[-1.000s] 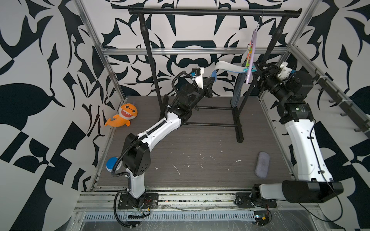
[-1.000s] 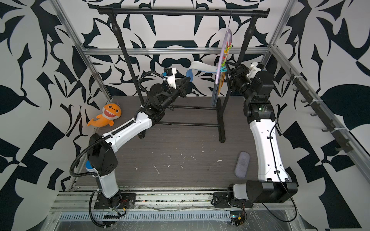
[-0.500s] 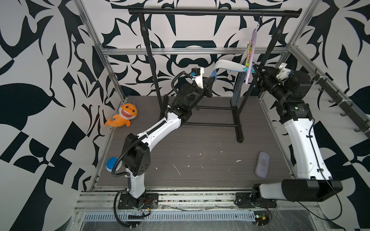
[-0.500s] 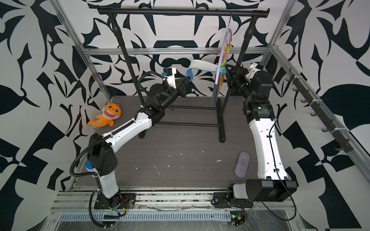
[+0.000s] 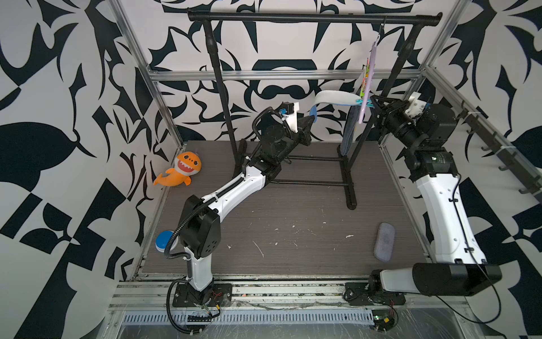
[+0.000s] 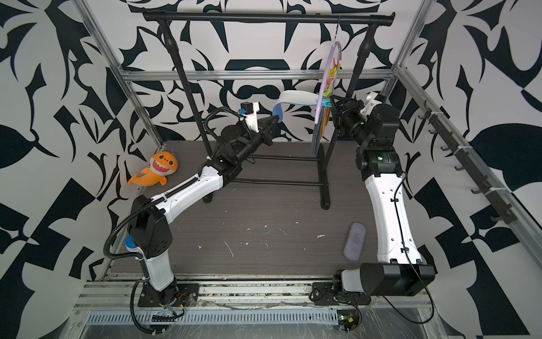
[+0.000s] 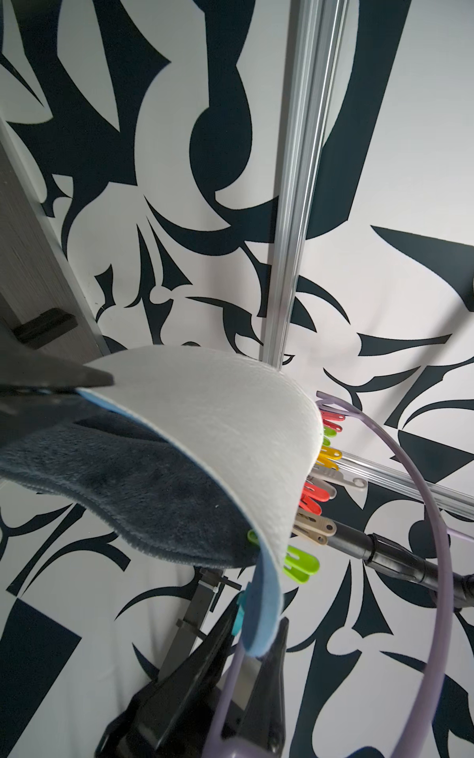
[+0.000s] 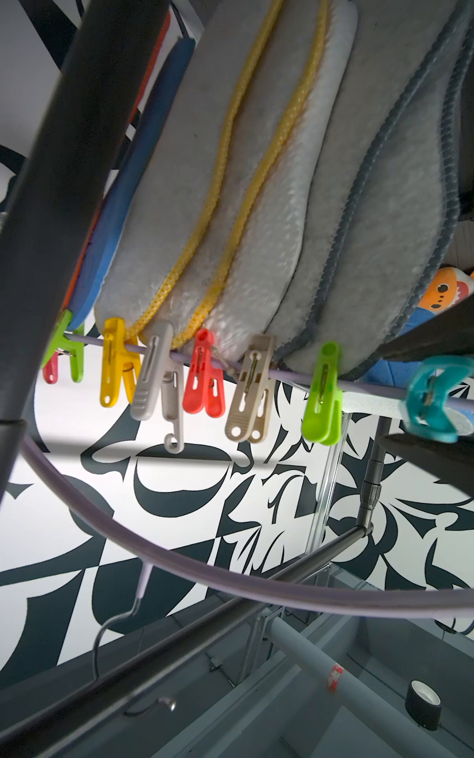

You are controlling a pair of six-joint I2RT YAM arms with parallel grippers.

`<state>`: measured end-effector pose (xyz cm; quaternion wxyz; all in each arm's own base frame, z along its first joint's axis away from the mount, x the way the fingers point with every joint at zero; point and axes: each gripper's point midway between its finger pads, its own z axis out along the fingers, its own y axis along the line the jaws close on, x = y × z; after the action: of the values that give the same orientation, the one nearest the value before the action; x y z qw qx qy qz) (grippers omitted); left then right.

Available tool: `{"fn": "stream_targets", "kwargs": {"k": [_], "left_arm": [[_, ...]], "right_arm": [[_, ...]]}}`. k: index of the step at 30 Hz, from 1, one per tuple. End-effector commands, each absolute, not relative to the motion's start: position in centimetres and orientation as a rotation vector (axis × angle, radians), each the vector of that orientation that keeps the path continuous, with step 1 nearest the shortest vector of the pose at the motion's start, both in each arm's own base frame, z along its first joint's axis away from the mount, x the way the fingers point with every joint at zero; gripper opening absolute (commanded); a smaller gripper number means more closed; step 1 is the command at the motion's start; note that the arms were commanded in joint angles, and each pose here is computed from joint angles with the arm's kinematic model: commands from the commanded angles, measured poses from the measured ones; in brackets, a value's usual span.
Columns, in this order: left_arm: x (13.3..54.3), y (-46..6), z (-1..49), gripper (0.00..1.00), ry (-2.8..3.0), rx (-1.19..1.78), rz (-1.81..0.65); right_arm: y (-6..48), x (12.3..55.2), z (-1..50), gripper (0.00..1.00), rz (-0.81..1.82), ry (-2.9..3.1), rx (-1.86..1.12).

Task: Take the shoe insoles off the hanger
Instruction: Open the clamp at the hanger.

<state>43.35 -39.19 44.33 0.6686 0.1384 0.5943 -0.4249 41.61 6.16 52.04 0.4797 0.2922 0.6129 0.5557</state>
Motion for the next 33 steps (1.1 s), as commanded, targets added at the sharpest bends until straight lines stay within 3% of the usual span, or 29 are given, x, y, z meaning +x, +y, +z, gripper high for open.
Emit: {"fn": "stream_targets", "kwargs": {"k": [1, 33], "left_arm": [[42.9, -38.2, 45.8, 0.00, 1.291, 0.297, -0.953], [42.5, -35.5, 41.4, 0.00, 1.357, 0.208, -0.921]], "right_arm": [[6.1, 40.7, 54.4, 0.30, 1.366, 1.423, 0.653], [7.0, 41.1, 54.3, 0.23, 1.403, 1.430, 0.638]]}}
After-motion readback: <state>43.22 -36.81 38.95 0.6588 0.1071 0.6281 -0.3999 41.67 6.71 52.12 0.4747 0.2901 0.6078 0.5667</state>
